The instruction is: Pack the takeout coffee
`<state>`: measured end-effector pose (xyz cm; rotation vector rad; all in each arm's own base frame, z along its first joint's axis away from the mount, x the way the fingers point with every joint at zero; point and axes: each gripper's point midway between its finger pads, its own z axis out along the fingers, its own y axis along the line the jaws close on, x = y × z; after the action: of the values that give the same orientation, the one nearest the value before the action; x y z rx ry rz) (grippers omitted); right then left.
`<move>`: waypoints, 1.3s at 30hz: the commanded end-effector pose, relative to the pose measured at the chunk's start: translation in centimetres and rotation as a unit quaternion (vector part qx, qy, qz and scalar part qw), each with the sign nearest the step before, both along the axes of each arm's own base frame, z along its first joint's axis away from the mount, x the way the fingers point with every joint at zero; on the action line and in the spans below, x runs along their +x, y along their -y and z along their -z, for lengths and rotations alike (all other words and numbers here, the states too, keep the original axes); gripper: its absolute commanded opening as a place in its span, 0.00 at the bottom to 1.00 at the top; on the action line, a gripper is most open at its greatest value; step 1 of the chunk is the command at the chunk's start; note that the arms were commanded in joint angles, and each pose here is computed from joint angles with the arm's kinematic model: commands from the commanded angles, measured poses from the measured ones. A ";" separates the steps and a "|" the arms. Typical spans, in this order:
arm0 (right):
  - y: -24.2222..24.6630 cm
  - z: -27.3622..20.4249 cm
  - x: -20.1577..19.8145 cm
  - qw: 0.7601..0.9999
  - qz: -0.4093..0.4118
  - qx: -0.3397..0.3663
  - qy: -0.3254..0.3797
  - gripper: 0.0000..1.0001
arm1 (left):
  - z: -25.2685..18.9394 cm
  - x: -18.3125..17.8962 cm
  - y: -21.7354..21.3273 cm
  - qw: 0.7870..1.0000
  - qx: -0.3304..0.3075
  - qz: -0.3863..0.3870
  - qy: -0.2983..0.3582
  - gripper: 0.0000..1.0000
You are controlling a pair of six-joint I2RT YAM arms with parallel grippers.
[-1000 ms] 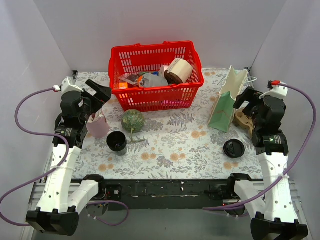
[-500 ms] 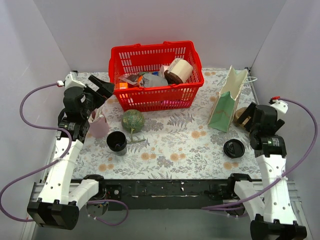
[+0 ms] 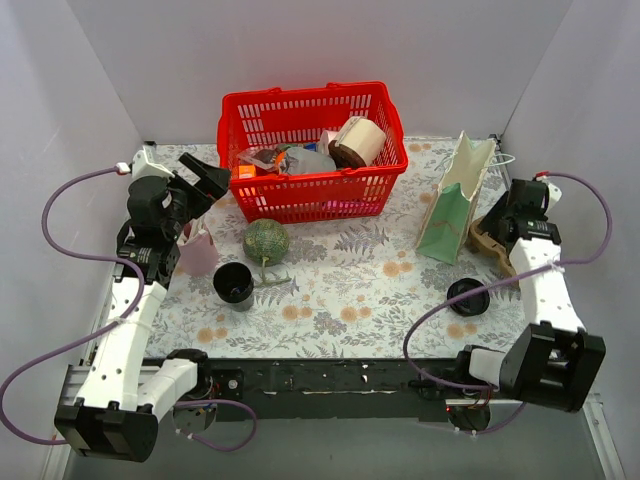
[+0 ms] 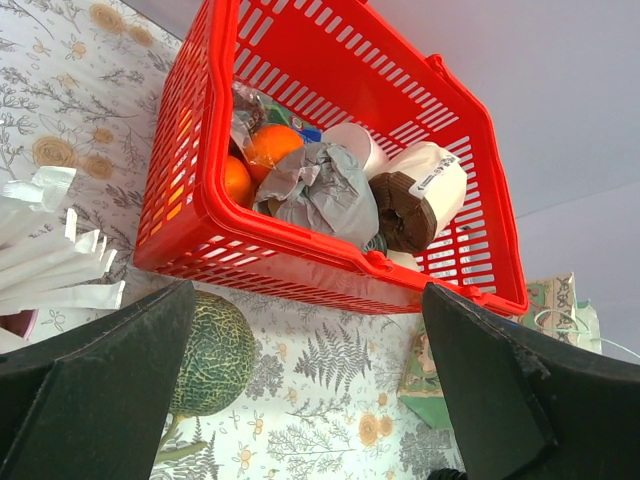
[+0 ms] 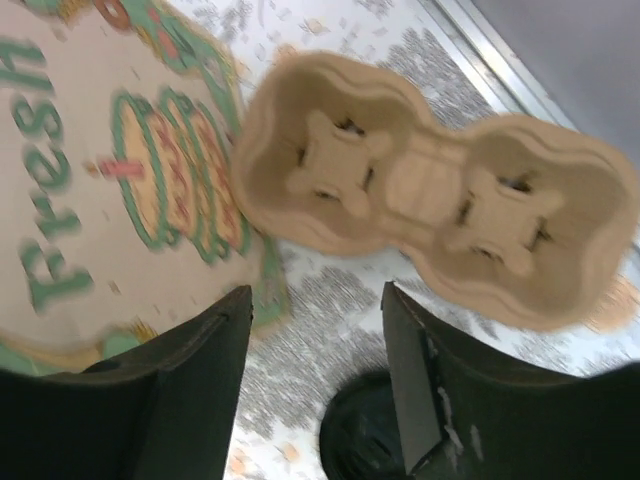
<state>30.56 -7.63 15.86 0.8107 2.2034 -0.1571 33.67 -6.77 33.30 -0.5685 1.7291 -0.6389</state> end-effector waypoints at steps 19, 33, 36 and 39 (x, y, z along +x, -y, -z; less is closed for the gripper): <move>1.4 5.1 11.1 0.999 -0.009 0.045 -0.010 0.41 | -0.9 -0.3 0.3 0.999 0.003 0.011 0.031 0.98; 1.5 6.7 12.0 0.998 -0.006 0.052 -0.020 0.39 | -0.7 -0.1 0.7 0.999 -0.001 0.023 0.026 0.98; 1.6 7.1 11.8 0.998 -0.004 0.050 -0.027 0.38 | -0.6 -0.1 0.9 0.999 -0.002 0.027 0.026 0.98; 1.6 7.2 11.6 0.998 -0.001 0.052 -0.029 0.36 | -0.8 -0.2 1.0 0.999 -0.002 0.030 0.027 0.98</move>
<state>41.27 -8.52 8.07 0.8551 2.3157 -0.0513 33.65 -7.39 33.17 -0.5350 1.7202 -0.6745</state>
